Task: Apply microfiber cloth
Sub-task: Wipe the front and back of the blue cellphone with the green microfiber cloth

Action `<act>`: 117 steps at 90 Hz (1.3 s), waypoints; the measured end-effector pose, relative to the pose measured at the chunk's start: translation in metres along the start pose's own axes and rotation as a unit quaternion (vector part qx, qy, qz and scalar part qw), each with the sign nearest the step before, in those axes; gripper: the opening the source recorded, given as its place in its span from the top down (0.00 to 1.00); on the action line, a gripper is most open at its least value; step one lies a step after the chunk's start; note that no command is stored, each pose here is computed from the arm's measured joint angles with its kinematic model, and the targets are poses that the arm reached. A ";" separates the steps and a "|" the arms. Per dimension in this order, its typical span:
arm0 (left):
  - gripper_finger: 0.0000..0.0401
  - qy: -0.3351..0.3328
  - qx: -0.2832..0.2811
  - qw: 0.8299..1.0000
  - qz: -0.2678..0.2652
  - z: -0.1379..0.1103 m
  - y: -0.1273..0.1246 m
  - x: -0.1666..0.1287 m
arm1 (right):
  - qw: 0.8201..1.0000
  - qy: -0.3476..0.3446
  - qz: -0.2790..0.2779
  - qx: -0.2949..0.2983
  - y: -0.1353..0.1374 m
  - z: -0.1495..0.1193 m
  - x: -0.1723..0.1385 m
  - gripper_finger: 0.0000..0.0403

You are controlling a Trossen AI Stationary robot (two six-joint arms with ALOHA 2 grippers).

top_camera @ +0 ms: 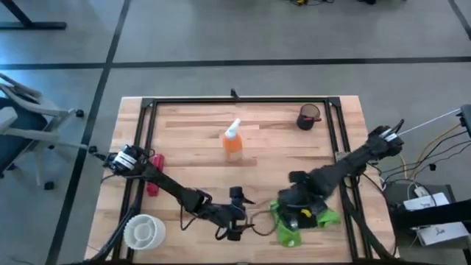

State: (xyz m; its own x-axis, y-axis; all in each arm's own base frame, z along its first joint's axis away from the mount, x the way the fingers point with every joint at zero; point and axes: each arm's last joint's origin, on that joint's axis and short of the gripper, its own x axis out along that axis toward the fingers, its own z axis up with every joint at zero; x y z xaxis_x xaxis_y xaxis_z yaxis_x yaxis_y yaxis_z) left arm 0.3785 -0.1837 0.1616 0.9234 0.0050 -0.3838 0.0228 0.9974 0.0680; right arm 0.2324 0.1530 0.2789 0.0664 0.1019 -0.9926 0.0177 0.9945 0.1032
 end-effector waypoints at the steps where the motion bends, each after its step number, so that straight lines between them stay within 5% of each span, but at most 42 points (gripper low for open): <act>1: 0.13 -0.003 0.000 1.000 0.000 0.000 0.000 0.001 | 1.000 0.002 -0.002 0.007 0.000 -0.003 0.001 0.69; 30: 0.13 -0.014 -0.008 1.000 -0.015 -0.018 0.008 0.034 | 0.978 0.135 -0.023 0.155 -0.010 -0.074 0.055 0.59; 67: 0.13 0.019 -0.030 0.999 0.001 -0.018 0.013 0.081 | 0.976 0.180 -0.014 0.119 -0.029 -0.096 0.105 0.36; 117: 0.13 0.075 -0.030 0.992 0.093 -0.033 0.052 0.089 | 0.992 0.011 0.093 0.089 -0.015 -0.069 0.120 0.47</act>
State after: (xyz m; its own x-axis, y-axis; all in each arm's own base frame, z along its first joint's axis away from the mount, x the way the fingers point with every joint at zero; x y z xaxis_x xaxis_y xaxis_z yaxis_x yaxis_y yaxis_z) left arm 0.4490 -0.1291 0.1009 0.8417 0.1954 -0.5033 -0.1693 0.9807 0.0977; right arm 0.1711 0.1520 0.1540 0.0632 0.2862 -0.9561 0.1830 0.9384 0.2931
